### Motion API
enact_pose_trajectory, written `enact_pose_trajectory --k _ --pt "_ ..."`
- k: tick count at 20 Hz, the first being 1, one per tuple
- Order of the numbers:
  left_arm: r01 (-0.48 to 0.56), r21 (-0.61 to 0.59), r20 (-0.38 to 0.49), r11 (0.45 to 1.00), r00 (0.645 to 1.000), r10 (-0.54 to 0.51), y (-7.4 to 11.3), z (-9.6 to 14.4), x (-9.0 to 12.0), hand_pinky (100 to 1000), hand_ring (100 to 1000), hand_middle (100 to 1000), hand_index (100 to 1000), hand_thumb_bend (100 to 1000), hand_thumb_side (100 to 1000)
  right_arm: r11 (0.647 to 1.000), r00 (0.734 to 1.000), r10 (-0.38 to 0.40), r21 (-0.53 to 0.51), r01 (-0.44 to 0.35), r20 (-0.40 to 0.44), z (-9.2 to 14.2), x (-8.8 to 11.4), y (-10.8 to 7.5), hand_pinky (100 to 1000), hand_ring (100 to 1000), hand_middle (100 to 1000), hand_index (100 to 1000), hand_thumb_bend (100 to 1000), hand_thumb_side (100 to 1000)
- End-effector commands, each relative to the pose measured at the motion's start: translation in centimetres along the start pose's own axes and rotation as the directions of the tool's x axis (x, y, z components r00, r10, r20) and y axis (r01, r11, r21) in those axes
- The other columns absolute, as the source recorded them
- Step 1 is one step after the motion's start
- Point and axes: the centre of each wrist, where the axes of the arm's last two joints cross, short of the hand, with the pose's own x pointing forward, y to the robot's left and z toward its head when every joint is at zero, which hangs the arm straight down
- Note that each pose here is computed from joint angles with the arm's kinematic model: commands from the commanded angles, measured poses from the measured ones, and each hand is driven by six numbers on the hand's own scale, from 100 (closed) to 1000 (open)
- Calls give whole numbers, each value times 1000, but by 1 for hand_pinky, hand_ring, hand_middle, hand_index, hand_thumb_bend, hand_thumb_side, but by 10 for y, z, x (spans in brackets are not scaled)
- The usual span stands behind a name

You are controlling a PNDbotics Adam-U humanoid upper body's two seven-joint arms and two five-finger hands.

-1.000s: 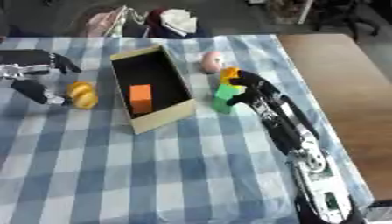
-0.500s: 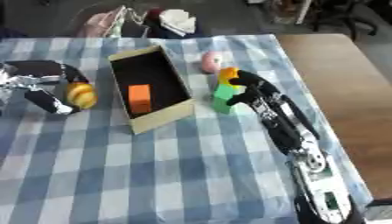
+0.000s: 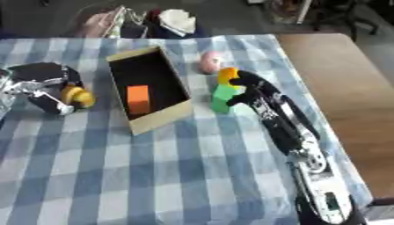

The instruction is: Pick up objects on the table and place them in the box.

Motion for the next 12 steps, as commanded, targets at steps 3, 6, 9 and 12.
enact_pose_trajectory --k 3,6,9,12 --pt "31 123 12 992 999 -32 42 18 -14 580 392 399 563 100 296 1000 1000 21 1 -21 17 -3 6 -4 870 667 828 924 100 749" --pt "55 208 44 977 997 -65 72 27 -12 590 399 406 570 136 287 1000 1000 22 0 -22 16 -3 6 -4 870 667 828 924 100 749" --pt "63 302 77 951 993 -90 100 28 -2 597 403 406 577 145 268 1000 1000 19 5 -19 17 -3 6 -3 870 667 828 924 100 749" --pt "56 344 102 937 990 -96 111 18 10 609 417 420 594 175 271 1000 1000 14 10 -14 18 -3 5 -2 870 667 828 924 100 749"
